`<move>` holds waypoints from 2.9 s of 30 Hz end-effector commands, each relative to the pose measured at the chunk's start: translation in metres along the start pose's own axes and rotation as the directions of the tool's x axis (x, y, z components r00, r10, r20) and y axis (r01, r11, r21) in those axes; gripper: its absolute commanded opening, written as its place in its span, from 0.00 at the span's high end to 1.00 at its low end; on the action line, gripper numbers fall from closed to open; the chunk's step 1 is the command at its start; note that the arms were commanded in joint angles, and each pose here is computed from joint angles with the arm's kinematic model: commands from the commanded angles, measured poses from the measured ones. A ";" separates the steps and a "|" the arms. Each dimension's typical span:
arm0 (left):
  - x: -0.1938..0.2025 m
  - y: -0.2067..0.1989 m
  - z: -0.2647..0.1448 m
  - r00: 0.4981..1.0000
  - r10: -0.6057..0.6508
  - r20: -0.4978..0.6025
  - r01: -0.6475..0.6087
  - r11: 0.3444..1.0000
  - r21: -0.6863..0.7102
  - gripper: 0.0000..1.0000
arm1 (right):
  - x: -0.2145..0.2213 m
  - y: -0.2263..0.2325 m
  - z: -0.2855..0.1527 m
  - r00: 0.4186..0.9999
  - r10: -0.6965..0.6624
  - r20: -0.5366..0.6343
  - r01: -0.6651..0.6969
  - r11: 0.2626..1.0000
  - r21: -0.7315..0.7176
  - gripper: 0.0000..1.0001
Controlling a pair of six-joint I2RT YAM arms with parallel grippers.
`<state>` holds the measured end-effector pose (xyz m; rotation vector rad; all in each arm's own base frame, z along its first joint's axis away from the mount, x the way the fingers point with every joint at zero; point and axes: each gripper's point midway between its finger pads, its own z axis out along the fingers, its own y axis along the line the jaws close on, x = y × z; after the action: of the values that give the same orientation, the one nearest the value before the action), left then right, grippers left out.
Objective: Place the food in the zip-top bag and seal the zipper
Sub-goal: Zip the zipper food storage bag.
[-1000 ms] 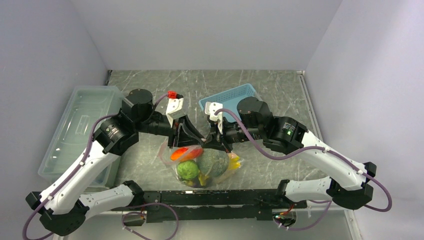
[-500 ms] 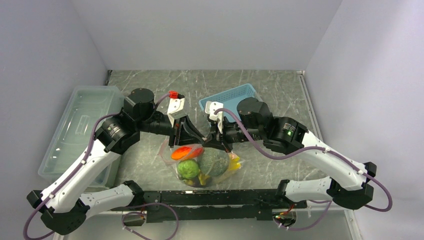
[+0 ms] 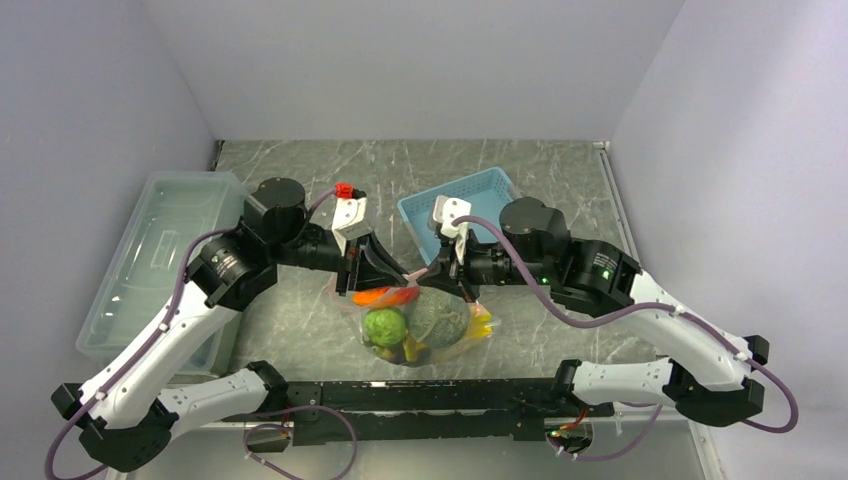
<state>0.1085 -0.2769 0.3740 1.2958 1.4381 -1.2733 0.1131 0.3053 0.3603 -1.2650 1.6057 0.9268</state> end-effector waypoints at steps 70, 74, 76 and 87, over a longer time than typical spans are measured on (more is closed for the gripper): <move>0.028 -0.004 -0.055 0.995 0.005 -0.097 -0.032 0.959 -0.281 1.00 | -0.052 -0.105 -0.160 0.938 -0.051 0.343 -0.228 0.652 0.723 1.00; 0.027 -0.004 -0.055 0.996 0.006 -0.092 -0.032 0.959 -0.282 1.00 | -0.052 -0.102 -0.160 0.934 -0.053 0.353 -0.230 0.667 0.708 1.00; 0.026 -0.004 -0.054 0.996 0.007 -0.087 -0.031 0.960 -0.279 1.00 | -0.054 -0.096 -0.153 0.933 -0.060 0.355 -0.212 0.706 0.676 1.00; 0.014 0.008 -0.056 0.997 0.025 -0.067 -0.046 0.941 -0.335 0.70 | -0.062 -0.077 -0.142 0.930 -0.082 0.358 -0.155 0.796 0.585 1.00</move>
<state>0.1133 -0.2241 0.3549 1.1607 1.6182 -0.9610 0.1722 0.1845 0.4261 -0.6299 1.5746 0.4893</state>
